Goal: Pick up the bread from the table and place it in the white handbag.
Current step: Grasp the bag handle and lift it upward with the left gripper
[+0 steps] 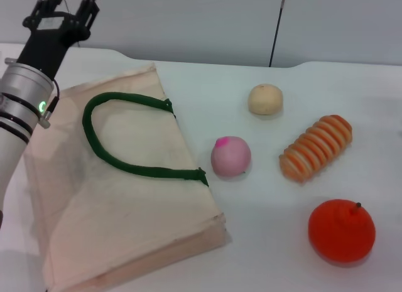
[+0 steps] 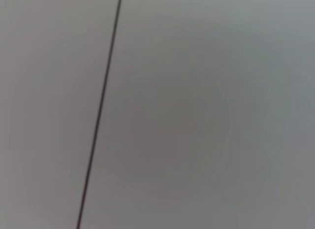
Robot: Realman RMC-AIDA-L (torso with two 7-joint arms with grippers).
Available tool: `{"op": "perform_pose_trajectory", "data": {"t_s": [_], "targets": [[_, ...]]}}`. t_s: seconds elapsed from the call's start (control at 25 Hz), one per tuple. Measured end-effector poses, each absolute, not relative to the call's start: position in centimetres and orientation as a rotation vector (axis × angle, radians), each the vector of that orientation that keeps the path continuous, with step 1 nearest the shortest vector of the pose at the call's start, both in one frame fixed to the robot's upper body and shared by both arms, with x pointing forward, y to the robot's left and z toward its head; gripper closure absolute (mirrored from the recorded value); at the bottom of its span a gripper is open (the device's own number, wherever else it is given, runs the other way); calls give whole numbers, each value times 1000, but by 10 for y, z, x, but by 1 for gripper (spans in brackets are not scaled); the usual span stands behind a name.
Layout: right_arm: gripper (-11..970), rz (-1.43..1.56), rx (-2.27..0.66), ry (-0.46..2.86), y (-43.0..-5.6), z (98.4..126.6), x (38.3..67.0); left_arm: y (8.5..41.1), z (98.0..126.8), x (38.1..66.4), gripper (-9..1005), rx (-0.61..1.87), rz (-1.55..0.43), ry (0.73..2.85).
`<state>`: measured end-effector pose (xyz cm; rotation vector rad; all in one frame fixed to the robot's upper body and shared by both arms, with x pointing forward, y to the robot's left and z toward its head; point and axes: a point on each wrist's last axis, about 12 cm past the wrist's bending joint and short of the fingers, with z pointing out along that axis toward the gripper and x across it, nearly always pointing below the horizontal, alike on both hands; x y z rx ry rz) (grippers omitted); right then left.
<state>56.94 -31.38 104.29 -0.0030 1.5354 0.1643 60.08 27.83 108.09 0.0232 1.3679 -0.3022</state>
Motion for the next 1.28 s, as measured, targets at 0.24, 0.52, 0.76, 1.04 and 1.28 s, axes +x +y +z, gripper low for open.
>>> {"op": "perform_pose_trajectory", "data": {"t_s": [0.24,0.52,0.76,1.04,1.28], "targets": [[89,162,0,1536,-315,1043,569,272,1080,610,318,-5,-384,1429],[89,150,7,1548,-317,1041,568,274,1082,635,316,12,-557,1665],[88,148,8,1549,-318,1041,568,293,1101,643,318,22,-746,1773],[88,144,10,1552,-320,1040,566,343,1136,632,316,78,-892,1913],[87,135,14,1558,-323,1038,563,376,1159,607,314,130,-945,2078]]}}
